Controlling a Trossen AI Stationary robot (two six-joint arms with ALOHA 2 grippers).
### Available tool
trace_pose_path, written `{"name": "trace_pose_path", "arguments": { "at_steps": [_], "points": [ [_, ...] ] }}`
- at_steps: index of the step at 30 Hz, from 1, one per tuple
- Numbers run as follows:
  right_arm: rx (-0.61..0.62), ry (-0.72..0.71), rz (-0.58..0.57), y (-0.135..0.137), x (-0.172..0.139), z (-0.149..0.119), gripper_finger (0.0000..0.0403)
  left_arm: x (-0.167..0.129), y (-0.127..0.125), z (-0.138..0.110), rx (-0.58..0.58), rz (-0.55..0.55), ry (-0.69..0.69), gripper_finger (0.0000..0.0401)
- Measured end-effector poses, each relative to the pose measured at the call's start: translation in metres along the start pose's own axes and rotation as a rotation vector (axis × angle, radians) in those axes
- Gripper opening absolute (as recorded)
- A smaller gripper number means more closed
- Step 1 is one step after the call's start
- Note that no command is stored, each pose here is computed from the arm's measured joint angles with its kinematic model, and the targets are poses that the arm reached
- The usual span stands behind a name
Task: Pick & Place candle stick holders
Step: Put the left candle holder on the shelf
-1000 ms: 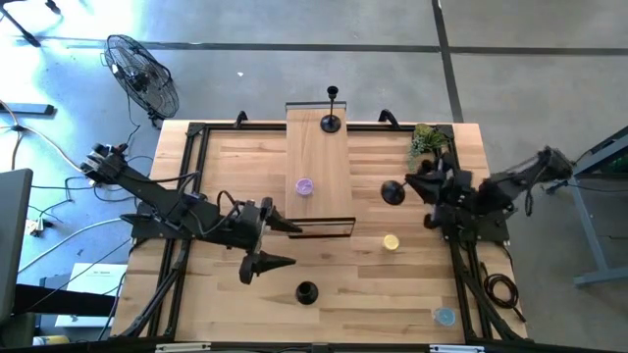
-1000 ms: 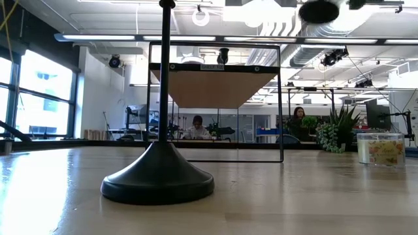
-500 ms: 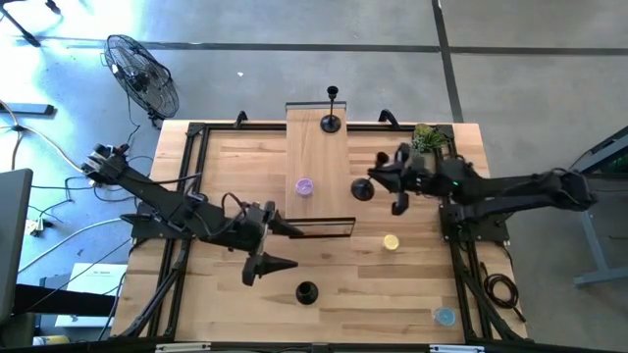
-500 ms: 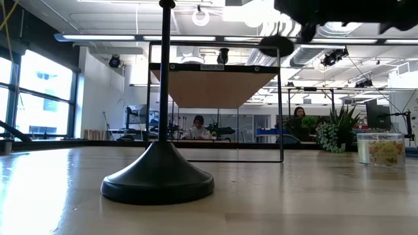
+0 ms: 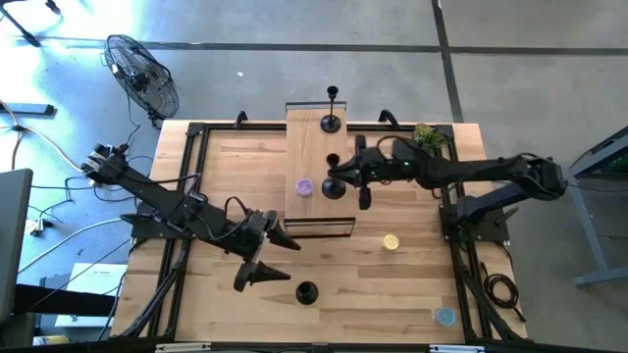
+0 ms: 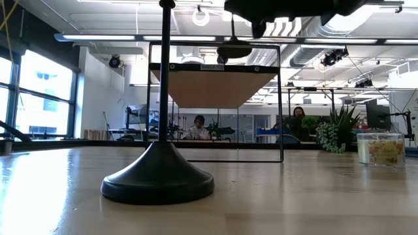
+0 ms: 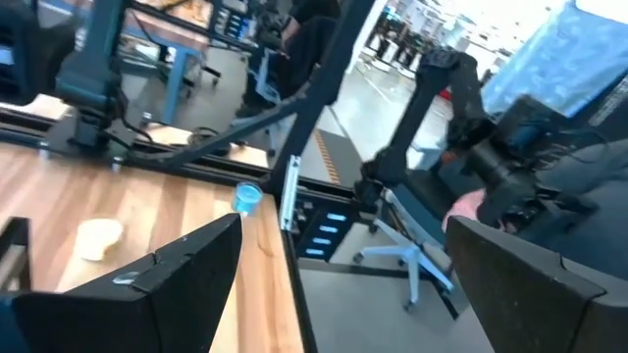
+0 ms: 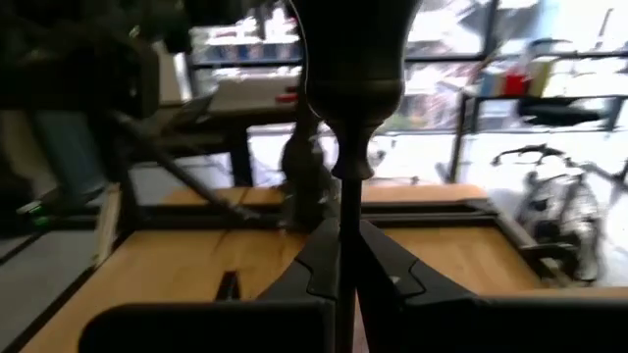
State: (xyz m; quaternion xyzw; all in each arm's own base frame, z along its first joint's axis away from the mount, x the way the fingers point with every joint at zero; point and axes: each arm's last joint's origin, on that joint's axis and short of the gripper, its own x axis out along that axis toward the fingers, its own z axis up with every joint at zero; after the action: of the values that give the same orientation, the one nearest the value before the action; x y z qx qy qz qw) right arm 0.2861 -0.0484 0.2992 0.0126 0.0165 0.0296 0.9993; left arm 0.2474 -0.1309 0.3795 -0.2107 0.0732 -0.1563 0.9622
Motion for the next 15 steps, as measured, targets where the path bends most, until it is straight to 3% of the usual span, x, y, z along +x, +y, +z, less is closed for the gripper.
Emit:
{"name": "trace_pose_path", "arguments": {
  "at_steps": [2,15],
  "points": [
    [0.014,0.015,0.042,-0.003,0.002,-0.004,0.0007,0.0,0.0,-0.001,0.001,-0.007,0.015,0.0351],
    [0.042,0.035,0.015,-0.022,0.002,-0.01,0.0006,-0.006,0.001,0.0,0.015,0.001,0.038,0.0351]
  ]
}}
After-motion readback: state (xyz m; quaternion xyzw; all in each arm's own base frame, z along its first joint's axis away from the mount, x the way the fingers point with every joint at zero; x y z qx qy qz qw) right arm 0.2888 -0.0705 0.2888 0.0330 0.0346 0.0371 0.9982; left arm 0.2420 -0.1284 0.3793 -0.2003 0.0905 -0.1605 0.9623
